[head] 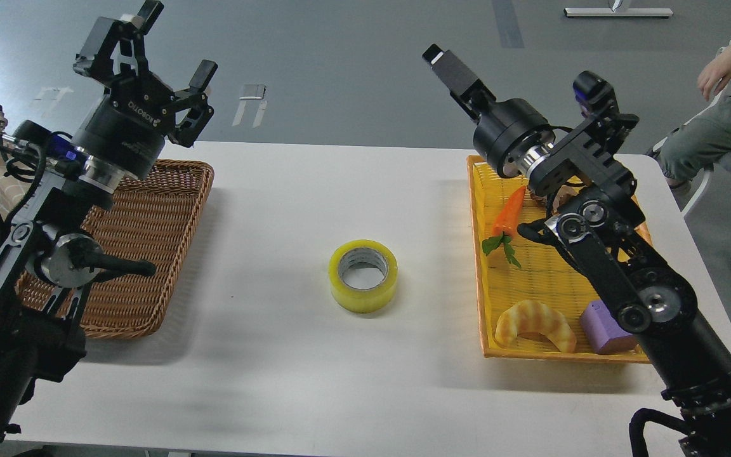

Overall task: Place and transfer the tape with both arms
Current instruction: 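Open the right gripper and lift it back above the yellow basket, then reach the left gripper toward the tape roll on the table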

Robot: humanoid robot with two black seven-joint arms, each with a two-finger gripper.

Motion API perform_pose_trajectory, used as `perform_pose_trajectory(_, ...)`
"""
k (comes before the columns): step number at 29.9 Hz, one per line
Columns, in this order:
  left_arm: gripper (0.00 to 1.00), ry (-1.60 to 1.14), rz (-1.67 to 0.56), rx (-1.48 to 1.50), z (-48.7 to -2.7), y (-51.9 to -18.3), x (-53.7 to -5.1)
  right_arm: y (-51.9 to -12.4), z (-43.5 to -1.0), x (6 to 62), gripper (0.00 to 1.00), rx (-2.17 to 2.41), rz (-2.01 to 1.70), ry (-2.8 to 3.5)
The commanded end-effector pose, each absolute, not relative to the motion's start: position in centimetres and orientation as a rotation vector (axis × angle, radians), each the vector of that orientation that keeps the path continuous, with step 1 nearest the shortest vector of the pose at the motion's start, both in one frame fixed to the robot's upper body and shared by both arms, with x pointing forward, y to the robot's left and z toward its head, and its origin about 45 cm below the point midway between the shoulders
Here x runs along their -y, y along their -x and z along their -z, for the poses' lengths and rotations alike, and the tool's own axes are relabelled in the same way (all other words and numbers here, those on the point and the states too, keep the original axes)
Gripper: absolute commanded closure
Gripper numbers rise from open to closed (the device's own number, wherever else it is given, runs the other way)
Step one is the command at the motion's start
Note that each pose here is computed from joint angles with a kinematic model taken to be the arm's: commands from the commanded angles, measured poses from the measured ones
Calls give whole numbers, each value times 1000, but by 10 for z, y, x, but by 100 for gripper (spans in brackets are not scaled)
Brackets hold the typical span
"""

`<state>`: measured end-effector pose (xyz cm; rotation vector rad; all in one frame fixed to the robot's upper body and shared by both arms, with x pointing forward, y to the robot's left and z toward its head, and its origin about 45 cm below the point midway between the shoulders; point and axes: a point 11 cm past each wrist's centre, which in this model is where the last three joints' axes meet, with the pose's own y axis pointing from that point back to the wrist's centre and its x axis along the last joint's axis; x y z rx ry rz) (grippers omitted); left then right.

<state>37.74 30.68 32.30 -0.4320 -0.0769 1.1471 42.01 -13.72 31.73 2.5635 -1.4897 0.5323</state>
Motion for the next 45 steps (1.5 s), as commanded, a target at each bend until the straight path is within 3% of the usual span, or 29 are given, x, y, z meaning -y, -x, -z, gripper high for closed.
perform_pose_trajectory(1,2,407,-1138,69,-318,-377,-302,-408,-328,161,0,1541,-357,-2724)
perform_pose_trajectory(7,2,414,-1121,48,-309,-375,-294,-391,-338,197,0,1477,-160,-3073)
perform_pose_trajectory(12,2,502,-1004,47,-313,-366,-273,-375,-340,211,0,1492,-258,-3236)
perform_pose_trajectory(22,2,477,-1015,59,-311,-366,-265,-372,-355,218,0,1479,-338,-3308)
perform_pose_trajectory(26,2,237,-1176,347,-303,-375,-268,-373,-353,221,0,1495,-328,-3302)
perform_pose_trajectory(33,2,-257,-919,976,-247,-352,-202,-376,-373,232,0,1577,-391,-3324)
perform_pose_trajectory(37,2,-472,-771,1134,-208,-347,-198,-379,-389,226,0,1564,-442,-3359)
perform_pose_trajectory(45,2,-543,-695,1128,-189,-345,-206,-367,-419,213,0,1474,-578,-3420)
